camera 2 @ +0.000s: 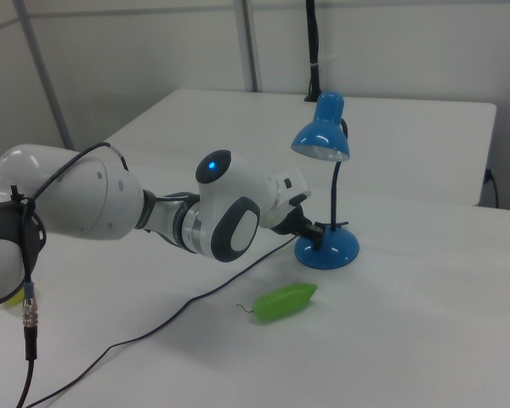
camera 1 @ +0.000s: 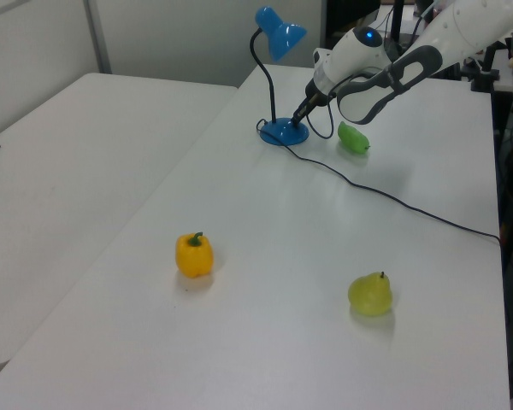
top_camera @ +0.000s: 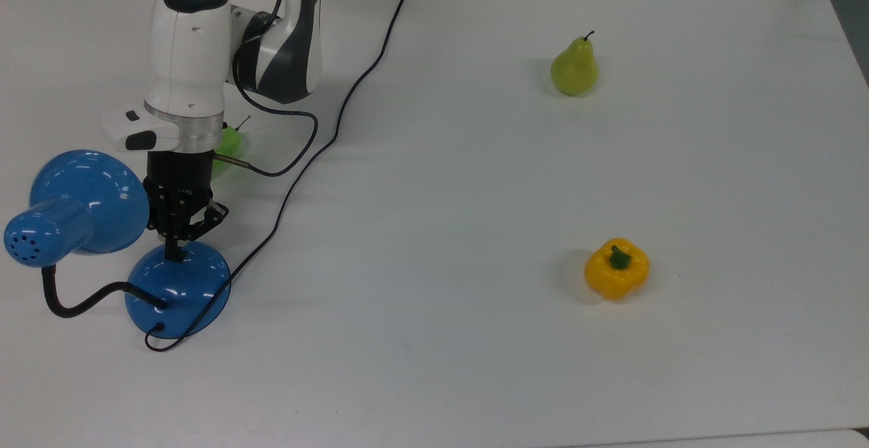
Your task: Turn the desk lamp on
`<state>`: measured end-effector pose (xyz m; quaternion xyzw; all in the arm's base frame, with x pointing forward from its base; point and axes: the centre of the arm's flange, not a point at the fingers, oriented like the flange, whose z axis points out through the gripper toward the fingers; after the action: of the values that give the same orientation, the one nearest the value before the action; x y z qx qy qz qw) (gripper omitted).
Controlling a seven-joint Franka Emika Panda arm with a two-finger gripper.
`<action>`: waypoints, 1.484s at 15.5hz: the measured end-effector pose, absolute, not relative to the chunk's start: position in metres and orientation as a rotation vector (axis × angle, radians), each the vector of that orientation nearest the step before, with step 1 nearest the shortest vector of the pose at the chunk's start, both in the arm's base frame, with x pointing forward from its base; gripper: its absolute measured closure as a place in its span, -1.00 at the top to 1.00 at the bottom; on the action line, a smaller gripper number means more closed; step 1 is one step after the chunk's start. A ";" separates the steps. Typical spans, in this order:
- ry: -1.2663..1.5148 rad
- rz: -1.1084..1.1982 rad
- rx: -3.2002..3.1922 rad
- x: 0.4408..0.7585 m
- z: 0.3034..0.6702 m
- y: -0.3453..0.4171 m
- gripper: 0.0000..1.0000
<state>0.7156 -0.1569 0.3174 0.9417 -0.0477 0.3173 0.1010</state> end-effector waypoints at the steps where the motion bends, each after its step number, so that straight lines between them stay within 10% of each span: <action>1: -0.141 0.941 2.781 0.716 0.319 -0.157 -0.98; 23: -0.133 0.996 2.757 0.718 0.308 -0.159 -0.98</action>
<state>0.7176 -0.1588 0.3078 0.9345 -0.0449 0.3375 0.1036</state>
